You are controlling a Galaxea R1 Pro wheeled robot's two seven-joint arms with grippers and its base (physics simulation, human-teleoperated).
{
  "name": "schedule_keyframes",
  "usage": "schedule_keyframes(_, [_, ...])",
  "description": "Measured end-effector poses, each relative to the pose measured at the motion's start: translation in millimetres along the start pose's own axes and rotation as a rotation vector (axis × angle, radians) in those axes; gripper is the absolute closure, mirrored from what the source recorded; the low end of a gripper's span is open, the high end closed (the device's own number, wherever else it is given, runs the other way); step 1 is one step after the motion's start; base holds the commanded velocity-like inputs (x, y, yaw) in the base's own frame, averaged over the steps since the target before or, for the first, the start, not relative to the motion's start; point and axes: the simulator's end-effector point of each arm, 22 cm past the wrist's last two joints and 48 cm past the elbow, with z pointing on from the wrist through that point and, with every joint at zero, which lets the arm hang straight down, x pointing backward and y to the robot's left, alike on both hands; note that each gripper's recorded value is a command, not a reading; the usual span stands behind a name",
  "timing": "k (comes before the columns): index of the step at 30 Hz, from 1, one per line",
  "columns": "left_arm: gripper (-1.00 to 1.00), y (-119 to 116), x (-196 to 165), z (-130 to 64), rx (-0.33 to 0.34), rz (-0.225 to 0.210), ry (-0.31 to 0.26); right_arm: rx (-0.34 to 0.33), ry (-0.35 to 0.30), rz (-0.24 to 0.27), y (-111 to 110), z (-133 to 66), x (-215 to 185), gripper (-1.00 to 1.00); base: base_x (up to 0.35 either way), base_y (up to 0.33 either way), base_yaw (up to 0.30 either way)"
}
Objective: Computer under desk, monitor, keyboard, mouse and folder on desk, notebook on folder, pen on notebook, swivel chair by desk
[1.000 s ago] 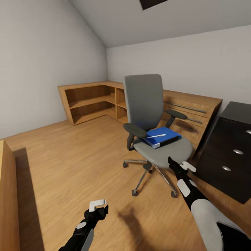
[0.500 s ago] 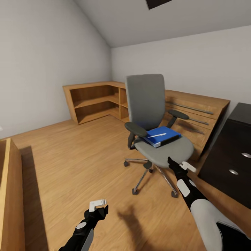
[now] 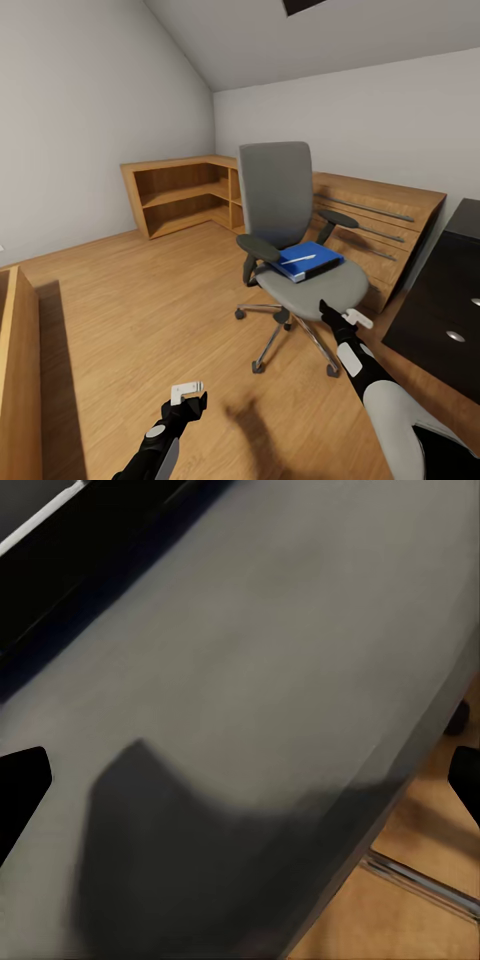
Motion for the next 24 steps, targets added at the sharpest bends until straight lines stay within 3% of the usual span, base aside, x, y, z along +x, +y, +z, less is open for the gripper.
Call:
schedule_keyframes(6, [-1.00, 0, 0, 0.2, -0.001, 0.000, 0.000, -0.004, 0.003, 0.001, 3, -0.1, 2, -1.00, -0.043, 0.000, 0.000])
schedule_keyframes(15, [-1.00, 1, 0, 0.4, -0.003, 0.000, 0.001, 0.002, 0.027, -0.002, -1, -2.0, 14, -1.00, -0.297, -0.012, 0.000])
schedule_keyframes(17, [-1.00, 1, 1, 0.5, -0.003, 0.000, 0.002, 0.024, 0.080, 0.002, -10, -7.5, 39, -1.00, -0.323, -0.069, 0.000])
schedule_keyframes(21, [-1.00, 0, 0, 0.5, 0.000, 0.000, 0.001, 0.023, 0.082, 0.000, -10, -7.9, 40, -1.00, -0.311, -0.091, 0.000])
schedule_keyframes(24, [-1.00, -2, 3, 0.4, 0.008, 0.000, 0.003, 0.031, 0.119, -0.024, -16, -13.1, 58, -1.00, -0.152, -0.067, 0.000])
